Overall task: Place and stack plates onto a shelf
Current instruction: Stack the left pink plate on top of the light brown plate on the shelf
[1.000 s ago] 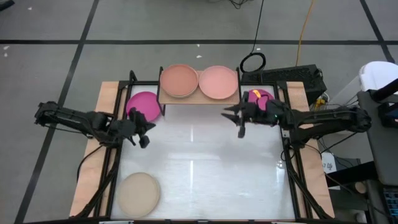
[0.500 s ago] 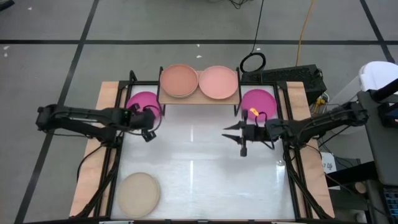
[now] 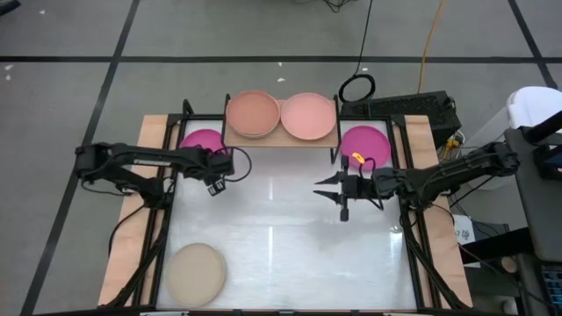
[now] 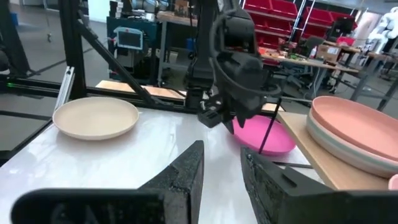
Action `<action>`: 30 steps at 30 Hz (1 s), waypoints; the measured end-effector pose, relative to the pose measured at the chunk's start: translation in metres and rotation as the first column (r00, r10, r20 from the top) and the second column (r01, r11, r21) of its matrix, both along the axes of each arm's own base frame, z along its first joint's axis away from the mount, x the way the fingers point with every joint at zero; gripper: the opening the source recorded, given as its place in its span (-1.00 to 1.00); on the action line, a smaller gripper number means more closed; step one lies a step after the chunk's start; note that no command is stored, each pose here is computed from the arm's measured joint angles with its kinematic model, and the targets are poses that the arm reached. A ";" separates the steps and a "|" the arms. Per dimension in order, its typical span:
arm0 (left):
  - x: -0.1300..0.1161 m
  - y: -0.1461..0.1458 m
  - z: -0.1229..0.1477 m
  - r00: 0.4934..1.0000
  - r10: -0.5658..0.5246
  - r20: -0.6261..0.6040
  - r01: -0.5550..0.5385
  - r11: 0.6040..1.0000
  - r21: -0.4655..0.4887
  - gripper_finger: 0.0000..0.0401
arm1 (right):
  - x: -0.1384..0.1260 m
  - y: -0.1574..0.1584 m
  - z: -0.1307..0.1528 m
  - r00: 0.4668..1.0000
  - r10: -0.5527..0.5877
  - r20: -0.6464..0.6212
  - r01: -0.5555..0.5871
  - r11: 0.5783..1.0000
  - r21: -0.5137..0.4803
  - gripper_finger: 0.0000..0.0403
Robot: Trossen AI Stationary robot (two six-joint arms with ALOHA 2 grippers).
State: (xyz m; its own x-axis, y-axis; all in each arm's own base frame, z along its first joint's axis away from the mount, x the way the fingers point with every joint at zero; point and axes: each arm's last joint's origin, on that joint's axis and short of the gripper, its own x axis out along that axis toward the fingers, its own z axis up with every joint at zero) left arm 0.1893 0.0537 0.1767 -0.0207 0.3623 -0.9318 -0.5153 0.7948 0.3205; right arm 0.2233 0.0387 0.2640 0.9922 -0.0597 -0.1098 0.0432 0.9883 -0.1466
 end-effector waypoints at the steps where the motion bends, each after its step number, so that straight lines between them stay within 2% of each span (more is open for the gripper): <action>1: 0.001 0.002 -0.003 1.000 0.012 -0.015 -0.012 1.000 -0.003 -0.18 | 0.000 0.000 0.000 1.000 0.000 -0.004 0.000 1.000 0.000 -0.55; 8: 0.008 0.019 -0.021 0.999 0.023 -0.039 -0.025 0.999 -0.046 -0.14 | -0.002 0.000 -0.006 1.000 0.000 0.002 0.000 1.000 0.002 -0.55; 15: -0.004 0.031 -0.042 0.998 0.059 -0.005 -0.059 0.993 -0.104 -0.16 | -0.005 -0.001 -0.017 1.000 -0.001 0.018 0.001 1.000 0.006 -0.55; 18: -0.009 0.030 -0.048 0.998 0.067 0.002 -0.066 0.992 -0.110 -0.32 | -0.005 -0.001 -0.017 1.000 -0.002 0.022 0.001 1.000 0.006 -0.55; 24: -0.005 0.026 -0.043 0.997 0.072 0.022 -0.069 0.991 -0.117 -0.89 | -0.005 -0.001 -0.015 0.999 -0.002 0.037 0.001 1.000 0.010 -0.55; 30: 0.002 0.010 -0.025 0.996 0.087 -0.016 -0.088 0.982 -0.169 -0.94 | -0.004 -0.001 -0.014 0.999 -0.001 0.051 0.001 1.000 0.013 -0.55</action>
